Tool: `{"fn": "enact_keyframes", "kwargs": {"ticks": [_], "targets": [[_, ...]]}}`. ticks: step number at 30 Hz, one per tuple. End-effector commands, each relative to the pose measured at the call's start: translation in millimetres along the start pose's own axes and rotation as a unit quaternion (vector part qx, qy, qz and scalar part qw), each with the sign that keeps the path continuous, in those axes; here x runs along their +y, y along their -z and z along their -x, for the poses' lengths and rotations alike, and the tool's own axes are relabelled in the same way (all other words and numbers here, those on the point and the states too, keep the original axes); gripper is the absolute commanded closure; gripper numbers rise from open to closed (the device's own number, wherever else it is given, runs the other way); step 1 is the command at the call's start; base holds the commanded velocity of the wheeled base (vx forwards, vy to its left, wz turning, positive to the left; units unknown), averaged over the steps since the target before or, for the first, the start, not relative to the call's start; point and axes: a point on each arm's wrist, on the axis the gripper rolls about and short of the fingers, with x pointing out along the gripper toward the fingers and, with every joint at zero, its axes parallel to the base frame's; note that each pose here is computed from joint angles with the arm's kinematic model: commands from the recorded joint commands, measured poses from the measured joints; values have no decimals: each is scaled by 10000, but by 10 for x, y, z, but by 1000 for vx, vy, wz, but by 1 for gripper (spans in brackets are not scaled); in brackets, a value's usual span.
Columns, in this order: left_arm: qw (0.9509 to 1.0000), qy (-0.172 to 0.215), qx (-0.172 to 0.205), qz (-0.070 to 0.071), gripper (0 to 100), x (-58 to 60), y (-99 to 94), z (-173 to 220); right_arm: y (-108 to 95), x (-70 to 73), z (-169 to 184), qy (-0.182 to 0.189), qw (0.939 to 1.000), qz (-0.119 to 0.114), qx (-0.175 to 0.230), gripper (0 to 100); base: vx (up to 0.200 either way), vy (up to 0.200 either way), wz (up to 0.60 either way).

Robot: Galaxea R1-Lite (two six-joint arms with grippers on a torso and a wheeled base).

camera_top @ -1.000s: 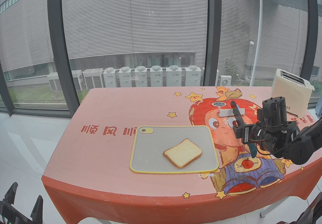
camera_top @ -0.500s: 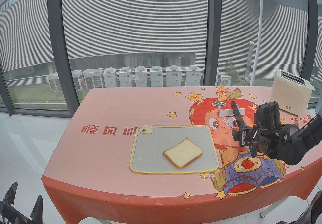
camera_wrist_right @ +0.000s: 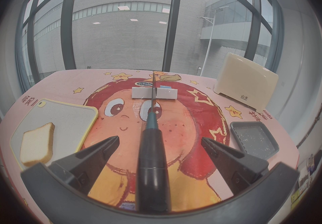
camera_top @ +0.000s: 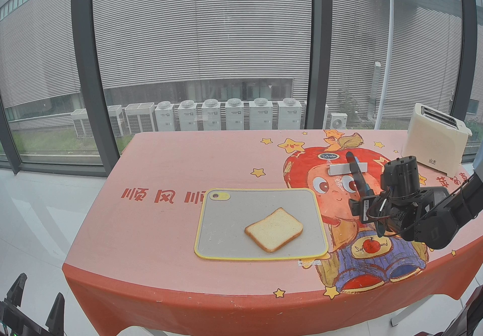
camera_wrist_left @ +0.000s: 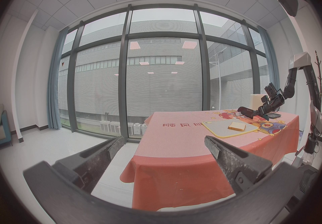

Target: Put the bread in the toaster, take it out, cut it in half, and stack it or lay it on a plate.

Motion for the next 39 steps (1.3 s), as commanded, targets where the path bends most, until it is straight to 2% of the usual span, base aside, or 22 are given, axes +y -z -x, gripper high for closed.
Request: {"fn": "enact_keyframes", "kwargs": {"ticks": [1, 39], "targets": [[10000, -2, 89, 1, 0, 0, 49, -13, -1, 11, 1, -15, 10000, 11, -4, 0, 0, 0, 0], [10000, -2, 89, 1, 0, 0, 49, -13, 13, 34, -27, -15, 10000, 41, 20, 0, 0, 0, 0]]}}
